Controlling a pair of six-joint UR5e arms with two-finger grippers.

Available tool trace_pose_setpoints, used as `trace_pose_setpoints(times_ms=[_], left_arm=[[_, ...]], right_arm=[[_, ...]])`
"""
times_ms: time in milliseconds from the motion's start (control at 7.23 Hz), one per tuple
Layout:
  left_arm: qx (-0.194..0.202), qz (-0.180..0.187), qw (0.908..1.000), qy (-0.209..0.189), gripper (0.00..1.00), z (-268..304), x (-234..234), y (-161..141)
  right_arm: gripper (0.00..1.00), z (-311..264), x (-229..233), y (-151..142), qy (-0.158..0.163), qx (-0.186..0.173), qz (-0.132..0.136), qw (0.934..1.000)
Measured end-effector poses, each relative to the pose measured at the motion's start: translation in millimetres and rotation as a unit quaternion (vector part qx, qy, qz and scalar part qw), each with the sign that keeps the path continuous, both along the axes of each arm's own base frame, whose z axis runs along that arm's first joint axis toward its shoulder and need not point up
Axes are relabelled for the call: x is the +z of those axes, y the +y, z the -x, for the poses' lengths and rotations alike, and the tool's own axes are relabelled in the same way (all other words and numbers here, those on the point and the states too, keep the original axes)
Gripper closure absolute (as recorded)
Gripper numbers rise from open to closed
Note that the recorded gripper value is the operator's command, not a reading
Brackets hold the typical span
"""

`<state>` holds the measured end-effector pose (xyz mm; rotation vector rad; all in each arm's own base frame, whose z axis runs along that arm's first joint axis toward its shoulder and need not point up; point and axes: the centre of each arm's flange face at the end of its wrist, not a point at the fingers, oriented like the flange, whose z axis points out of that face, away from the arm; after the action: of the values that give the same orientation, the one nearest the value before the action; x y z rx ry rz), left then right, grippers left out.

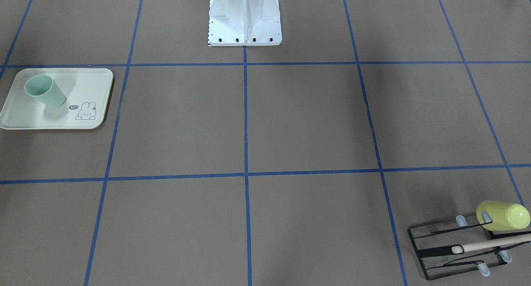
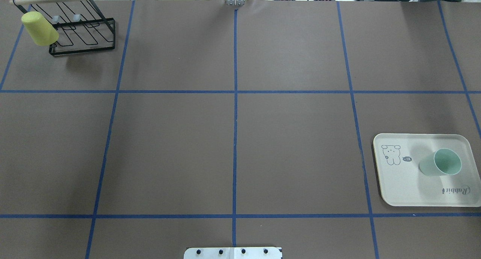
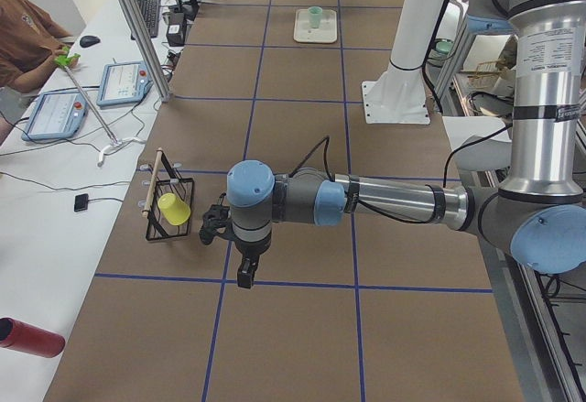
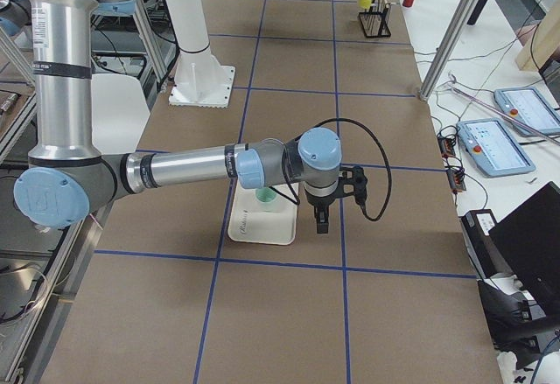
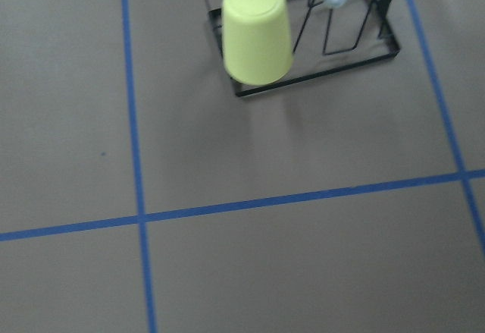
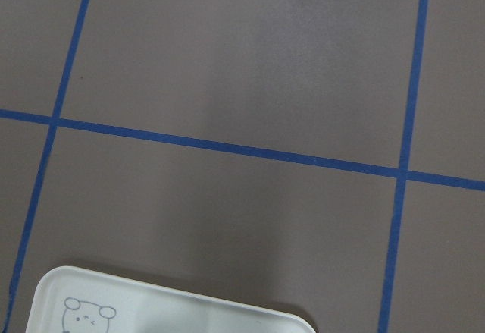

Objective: Left arm grabs green cup and hands to right arm on tray

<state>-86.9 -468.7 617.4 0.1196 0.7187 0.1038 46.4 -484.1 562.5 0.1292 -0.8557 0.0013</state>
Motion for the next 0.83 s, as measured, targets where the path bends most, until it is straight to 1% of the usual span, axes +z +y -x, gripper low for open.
trace_pose_setpoints(times_ms=[138,277,415,692,830], left_arm=[[-0.011,0.021,0.9996,0.016,0.0,-2,3,1],[-0.02,0.037,0.9986,0.033,0.0,-4,1,1],[-0.024,0.049,0.9977,0.04,0.0,-5,1,1],[-0.026,0.058,0.9969,0.045,0.0,-6,2,1],[-0.026,0.06,0.9968,0.046,0.0,-6,3,2]], right_arm=[[0.0,2,-6,-9,0.003,-0.002,0.009,0.9999],[0.0,3,-7,-13,0.008,-0.003,0.016,0.9998],[0.0,4,-5,-15,0.015,-0.005,0.021,0.9997],[0.0,10,4,-14,0.028,-0.011,0.03,0.9991],[0.0,17,8,-15,0.046,-0.019,0.029,0.9983]])
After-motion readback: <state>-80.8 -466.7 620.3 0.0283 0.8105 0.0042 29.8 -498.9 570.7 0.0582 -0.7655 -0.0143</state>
